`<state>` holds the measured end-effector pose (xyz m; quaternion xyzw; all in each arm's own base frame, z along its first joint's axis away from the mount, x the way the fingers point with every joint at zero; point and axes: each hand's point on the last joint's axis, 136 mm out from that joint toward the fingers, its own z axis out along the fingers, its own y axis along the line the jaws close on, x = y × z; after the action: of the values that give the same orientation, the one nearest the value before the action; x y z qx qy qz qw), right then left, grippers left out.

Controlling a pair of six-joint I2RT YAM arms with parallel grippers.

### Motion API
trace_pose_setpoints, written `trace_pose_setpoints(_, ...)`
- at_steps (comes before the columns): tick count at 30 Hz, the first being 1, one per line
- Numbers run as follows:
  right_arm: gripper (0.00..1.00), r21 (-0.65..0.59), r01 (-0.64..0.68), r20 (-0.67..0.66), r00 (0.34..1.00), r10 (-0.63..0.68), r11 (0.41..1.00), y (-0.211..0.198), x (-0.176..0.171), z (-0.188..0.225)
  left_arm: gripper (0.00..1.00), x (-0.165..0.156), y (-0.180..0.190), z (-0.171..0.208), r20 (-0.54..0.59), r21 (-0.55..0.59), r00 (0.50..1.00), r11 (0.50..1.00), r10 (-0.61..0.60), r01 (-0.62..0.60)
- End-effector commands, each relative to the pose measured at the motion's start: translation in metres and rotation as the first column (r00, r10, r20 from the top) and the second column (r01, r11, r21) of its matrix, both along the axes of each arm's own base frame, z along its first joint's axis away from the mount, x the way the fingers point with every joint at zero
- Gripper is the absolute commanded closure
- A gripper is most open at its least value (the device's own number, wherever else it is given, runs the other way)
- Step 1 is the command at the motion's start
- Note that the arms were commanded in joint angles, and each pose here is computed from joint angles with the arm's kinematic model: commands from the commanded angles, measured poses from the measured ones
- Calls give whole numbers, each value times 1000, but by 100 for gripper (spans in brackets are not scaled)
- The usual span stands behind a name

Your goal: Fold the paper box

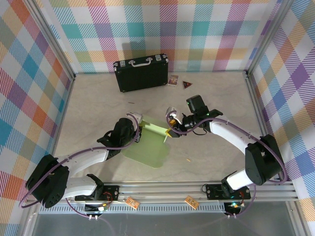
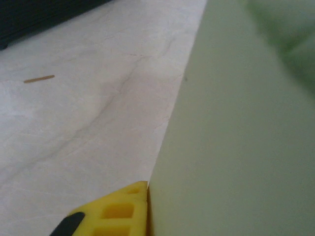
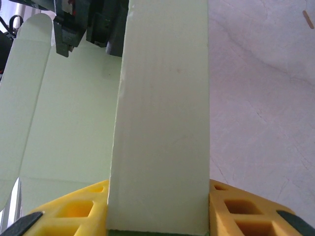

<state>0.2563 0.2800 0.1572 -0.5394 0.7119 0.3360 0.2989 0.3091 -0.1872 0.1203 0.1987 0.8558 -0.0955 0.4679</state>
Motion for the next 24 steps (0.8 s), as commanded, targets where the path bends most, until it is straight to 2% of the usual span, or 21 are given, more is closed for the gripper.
trace_pose_setpoints(1,60,48,-29,-6,1000,29,998,4,-7,17,100,2,7,11,37,-32,999,999,40,-39)
trace_pose_setpoints(9,60,44,-33,-13,999,33,999,4,-7,14,100,-1,5,15,43,-46,999,999,28,-26)
trace_pose_setpoints(12,60,40,-34,-13,999,35,999,4,-7,14,76,0,4,16,30,-47,999,999,26,-25)
trace_pose_setpoints(14,60,36,-33,-13,999,34,999,4,-6,13,67,1,4,19,34,-56,999,998,35,-33)
trace_pose_setpoints(24,60,23,-34,-27,999,35,999,4,-5,6,64,0,8,51,108,-108,992,993,58,-46)
